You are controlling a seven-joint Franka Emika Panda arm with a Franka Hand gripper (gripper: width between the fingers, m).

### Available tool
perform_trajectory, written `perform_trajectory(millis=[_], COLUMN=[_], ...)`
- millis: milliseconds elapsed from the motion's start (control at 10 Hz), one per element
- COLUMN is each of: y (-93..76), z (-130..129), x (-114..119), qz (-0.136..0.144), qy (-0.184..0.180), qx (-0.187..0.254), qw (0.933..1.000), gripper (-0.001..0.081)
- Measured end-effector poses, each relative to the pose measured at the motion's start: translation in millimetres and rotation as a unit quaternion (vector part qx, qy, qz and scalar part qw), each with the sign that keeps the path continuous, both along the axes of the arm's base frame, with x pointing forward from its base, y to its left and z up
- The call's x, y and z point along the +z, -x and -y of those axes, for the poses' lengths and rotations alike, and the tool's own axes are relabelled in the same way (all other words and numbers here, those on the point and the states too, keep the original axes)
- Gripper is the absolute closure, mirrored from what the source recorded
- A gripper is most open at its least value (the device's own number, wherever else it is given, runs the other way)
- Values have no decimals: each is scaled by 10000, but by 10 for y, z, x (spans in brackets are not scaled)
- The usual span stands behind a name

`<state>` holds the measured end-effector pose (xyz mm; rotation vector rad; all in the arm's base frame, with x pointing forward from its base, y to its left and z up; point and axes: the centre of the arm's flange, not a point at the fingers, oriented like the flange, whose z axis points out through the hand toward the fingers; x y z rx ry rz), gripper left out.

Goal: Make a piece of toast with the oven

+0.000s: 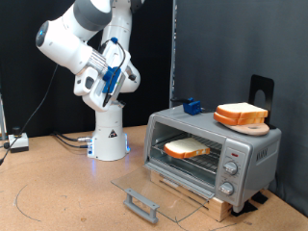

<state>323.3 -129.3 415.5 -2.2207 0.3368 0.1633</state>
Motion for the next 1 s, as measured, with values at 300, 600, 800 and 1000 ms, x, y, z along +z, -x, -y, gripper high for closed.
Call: perform_trajectory(millis=[300, 600, 800, 1000], y=[-64, -185, -240, -283], z=[301, 639, 880, 965], x=[-209, -393, -509, -568], qz=[-458, -620, -639, -658], qy=[35, -238, -190, -222], qx=[-8, -92, 0, 52], qw=[9989, 9978, 9978, 9976], gripper=[-3, -3, -3, -3])
